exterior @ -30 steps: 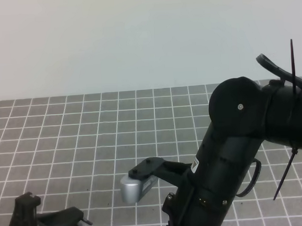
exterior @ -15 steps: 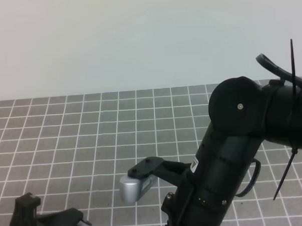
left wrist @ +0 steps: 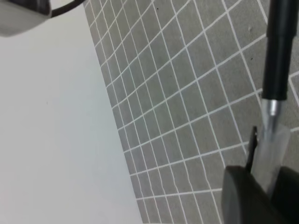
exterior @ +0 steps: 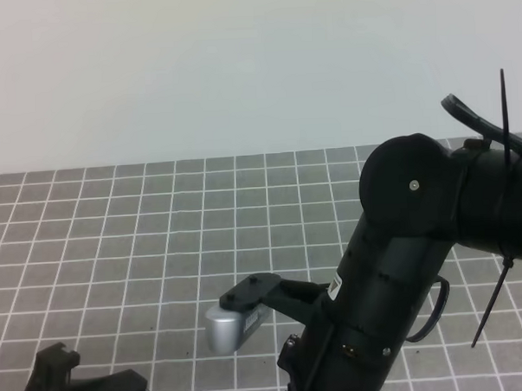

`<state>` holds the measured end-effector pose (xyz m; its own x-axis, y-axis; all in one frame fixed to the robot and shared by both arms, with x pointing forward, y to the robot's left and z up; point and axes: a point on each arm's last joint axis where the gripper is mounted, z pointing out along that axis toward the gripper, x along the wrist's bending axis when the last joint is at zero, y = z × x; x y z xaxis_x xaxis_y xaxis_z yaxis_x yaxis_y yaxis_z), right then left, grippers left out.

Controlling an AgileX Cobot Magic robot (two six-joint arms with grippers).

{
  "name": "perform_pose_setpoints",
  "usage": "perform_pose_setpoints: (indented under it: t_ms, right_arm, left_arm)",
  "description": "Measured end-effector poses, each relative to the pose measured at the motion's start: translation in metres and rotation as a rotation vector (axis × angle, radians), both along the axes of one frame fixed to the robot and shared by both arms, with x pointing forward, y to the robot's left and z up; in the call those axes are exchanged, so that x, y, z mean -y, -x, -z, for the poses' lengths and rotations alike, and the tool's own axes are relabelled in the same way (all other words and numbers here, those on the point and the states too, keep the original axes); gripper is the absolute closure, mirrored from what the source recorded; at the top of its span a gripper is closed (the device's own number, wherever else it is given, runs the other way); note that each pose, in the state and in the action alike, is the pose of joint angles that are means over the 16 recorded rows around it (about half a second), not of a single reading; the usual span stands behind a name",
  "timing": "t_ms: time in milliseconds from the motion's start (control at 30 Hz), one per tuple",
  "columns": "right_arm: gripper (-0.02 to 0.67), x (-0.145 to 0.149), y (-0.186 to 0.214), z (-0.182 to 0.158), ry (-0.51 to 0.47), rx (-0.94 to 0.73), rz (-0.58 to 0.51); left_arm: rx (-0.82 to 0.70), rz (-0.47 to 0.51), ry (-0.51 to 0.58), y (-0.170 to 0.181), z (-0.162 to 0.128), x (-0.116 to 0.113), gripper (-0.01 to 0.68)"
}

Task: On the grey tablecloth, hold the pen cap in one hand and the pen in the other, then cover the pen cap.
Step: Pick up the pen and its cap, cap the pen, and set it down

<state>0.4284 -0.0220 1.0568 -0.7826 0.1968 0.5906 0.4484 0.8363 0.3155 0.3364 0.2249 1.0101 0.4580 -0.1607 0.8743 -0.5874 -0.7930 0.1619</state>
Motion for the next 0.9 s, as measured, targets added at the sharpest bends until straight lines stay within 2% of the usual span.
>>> perform_pose_setpoints:
  t_ms: [467,900]
  right_arm:
    - [0.652,-0.008,-0.003,0.005,-0.049,-0.036,0.006]
    - [0.652,-0.013,-0.009,0.008,-0.079,0.006,0.061]
  left_arm:
    - [-0.006,0.009,0.002,0.001,0.0,0.001,0.594]
    - [-0.004,0.013,0.0,0.001,0.0,0.001,0.594]
